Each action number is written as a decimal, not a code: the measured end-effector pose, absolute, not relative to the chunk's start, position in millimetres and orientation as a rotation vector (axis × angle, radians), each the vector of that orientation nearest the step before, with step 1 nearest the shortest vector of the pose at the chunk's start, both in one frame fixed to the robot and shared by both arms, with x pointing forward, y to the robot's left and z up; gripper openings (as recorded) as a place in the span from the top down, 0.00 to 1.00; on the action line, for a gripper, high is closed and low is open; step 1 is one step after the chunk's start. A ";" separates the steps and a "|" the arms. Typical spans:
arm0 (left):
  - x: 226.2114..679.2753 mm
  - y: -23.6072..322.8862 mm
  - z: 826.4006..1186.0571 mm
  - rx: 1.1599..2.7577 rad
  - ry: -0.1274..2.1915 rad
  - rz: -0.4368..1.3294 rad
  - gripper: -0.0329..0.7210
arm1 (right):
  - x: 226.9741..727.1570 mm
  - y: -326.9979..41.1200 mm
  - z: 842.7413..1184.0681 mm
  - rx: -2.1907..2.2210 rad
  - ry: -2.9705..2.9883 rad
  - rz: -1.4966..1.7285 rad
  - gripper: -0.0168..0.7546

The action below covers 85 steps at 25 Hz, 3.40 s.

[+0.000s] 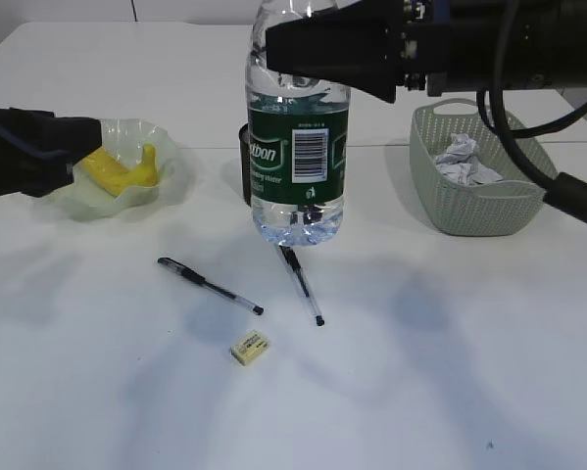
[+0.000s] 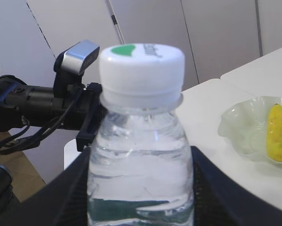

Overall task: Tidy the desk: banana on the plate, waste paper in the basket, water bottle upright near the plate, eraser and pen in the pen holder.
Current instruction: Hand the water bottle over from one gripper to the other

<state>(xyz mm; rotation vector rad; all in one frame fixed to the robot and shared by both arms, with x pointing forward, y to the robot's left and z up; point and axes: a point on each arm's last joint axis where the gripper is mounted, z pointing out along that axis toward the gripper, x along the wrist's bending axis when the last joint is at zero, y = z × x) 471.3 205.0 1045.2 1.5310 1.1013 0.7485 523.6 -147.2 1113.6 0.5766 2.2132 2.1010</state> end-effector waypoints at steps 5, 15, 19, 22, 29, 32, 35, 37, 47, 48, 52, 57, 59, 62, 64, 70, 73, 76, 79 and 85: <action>465.7 189.8 1058.9 1.423 0.927 0.621 0.49 | 523.9 -147.3 1113.5 0.560 2.209 2.089 0.46; 452.2 152.5 1046.9 1.464 0.578 0.211 0.48 | 524.0 -147.3 1113.5 0.553 2.207 2.087 0.46; 451.8 148.0 1042.7 1.451 0.542 0.145 0.33 | 524.0 -147.3 1113.5 0.534 2.204 2.079 0.46; 450.0 147.0 1044.4 1.434 0.519 0.122 0.21 | 524.0 -147.3 1113.5 0.529 2.203 2.077 0.46; 449.2 146.5 1045.2 1.422 0.515 0.104 0.15 | 523.4 -147.2 1113.7 0.520 2.205 2.082 0.46; 449.2 146.5 1045.1 1.415 0.536 0.078 0.15 | 522.5 -146.9 1114.1 0.509 2.209 2.092 0.46; 449.2 146.5 1045.1 1.412 0.543 0.071 0.15 | 520.4 -143.7 1114.1 0.492 2.219 2.098 0.46; 449.0 146.4 1045.0 1.413 0.543 0.069 0.12 | 517.3 -138.2 1114.1 0.465 2.232 2.104 0.46; 445.2 142.2 1043.9 1.435 0.518 0.051 0.06 | 508.2 -122.8 1115.2 0.362 2.244 2.126 0.46; 444.1 140.9 1043.8 1.438 0.512 0.045 0.06 | 506.9 -120.7 1115.6 0.355 2.244 2.133 0.46; 441.8 138.2 1043.7 1.443 0.501 0.035 0.06 | 503.1 -114.7 1116.5 0.334 2.246 2.153 0.46; 441.8 138.2 1043.7 1.443 0.501 0.035 0.06 | 499.1 -107.3 1115.7 0.313 2.260 2.158 0.46; 441.6 138.1 1043.6 1.446 0.499 0.034 0.06 | 497.8 -103.0 1113.9 0.309 2.272 2.163 0.46; 441.6 138.1 1043.6 1.446 0.499 0.034 0.07 | 497.8 -99.9 1111.1 0.310 2.285 2.167 0.46; 441.6 138.1 1043.6 1.446 0.499 0.034 0.08 | 497.8 -99.3 1110.6 0.311 2.287 2.167 0.46; 441.2 137.8 1043.7 1.446 0.495 0.032 0.23 | 498.9 -99.5 1110.2 0.322 2.284 2.157 0.46; 441.0 137.7 1043.5 1.449 0.492 0.032 0.29 | 499.5 -99.3 1109.4 0.324 2.285 2.153 0.46; 441.1 137.8 1043.3 1.450 0.493 0.033 0.32 | 499.5 -99.3 1109.4 0.324 2.285 2.153 0.46; 441.4 137.9 1043.6 1.447 0.497 0.033 0.34 | 499.9 -99.4 1109.4 0.330 2.282 2.151 0.46; 443.5 138.4 1042.6 1.456 0.505 0.068 0.37 | 501.7 -99.7 1109.1 0.353 2.272 2.140 0.30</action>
